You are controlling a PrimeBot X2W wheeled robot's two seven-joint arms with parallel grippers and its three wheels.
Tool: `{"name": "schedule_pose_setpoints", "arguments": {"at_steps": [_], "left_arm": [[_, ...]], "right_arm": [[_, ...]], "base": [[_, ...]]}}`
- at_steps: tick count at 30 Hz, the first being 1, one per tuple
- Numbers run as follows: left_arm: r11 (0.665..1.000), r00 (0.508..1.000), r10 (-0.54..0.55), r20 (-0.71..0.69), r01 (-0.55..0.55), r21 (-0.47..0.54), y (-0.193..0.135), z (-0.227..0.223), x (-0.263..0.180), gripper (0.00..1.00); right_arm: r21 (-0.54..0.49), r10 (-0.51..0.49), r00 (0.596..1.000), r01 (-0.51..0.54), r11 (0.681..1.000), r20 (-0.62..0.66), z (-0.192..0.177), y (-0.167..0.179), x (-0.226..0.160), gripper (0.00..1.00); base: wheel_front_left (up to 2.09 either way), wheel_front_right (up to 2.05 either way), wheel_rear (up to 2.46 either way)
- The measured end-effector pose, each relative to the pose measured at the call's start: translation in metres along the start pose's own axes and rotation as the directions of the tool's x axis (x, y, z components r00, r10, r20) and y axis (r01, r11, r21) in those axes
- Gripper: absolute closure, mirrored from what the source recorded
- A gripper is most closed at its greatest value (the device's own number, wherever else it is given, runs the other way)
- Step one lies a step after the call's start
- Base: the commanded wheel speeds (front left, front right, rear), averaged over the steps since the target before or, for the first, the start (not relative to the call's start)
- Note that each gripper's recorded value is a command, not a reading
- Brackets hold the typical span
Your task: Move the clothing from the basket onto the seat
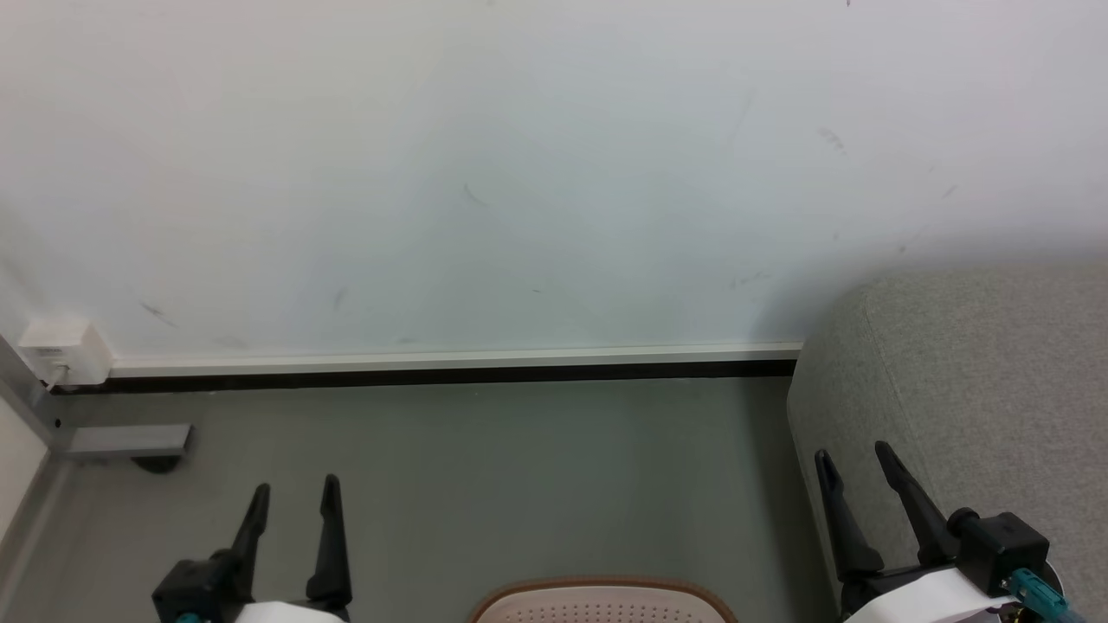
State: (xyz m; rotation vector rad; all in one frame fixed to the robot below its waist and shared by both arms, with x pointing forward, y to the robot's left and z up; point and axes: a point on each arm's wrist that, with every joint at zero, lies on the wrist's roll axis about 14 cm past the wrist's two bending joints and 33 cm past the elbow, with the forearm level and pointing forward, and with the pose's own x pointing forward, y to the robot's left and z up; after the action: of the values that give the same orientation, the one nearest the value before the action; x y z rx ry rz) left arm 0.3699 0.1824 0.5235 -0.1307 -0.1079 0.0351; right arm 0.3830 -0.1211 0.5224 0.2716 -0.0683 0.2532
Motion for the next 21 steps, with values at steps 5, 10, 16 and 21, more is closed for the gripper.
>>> {"name": "schedule_pose_setpoints", "arguments": {"at_steps": [5,10,16,21], "left_arm": [[1.000,1.000,-0.005,0.009,0.004,0.031,-0.0010,0.0013,-0.0003,0.00],[0.998,1.000,-0.009,0.024,0.008,0.058,-0.0016,0.0041,-0.0006,0.00],[0.996,0.999,-0.016,0.041,0.013,0.093,-0.0023,0.0068,-0.0007,0.00],[0.993,0.998,-0.020,0.051,0.014,0.117,-0.0022,0.0087,-0.0008,0.00]], "right_arm": [[-0.021,0.006,1.000,-0.006,1.000,0.007,0.0011,0.0015,0.0003,0.00],[-0.042,0.016,1.000,-0.016,0.999,0.009,0.0007,0.0040,0.0010,0.00],[-0.070,0.028,0.999,-0.027,0.997,0.019,0.0023,0.0065,0.0022,0.00],[-0.089,0.037,0.999,-0.035,0.995,0.023,0.0026,0.0087,0.0022,0.00]], "base": [[0.00,0.00,0.00],[0.00,0.00,0.00],[0.00,0.00,0.00],[0.00,0.00,0.00]]}}
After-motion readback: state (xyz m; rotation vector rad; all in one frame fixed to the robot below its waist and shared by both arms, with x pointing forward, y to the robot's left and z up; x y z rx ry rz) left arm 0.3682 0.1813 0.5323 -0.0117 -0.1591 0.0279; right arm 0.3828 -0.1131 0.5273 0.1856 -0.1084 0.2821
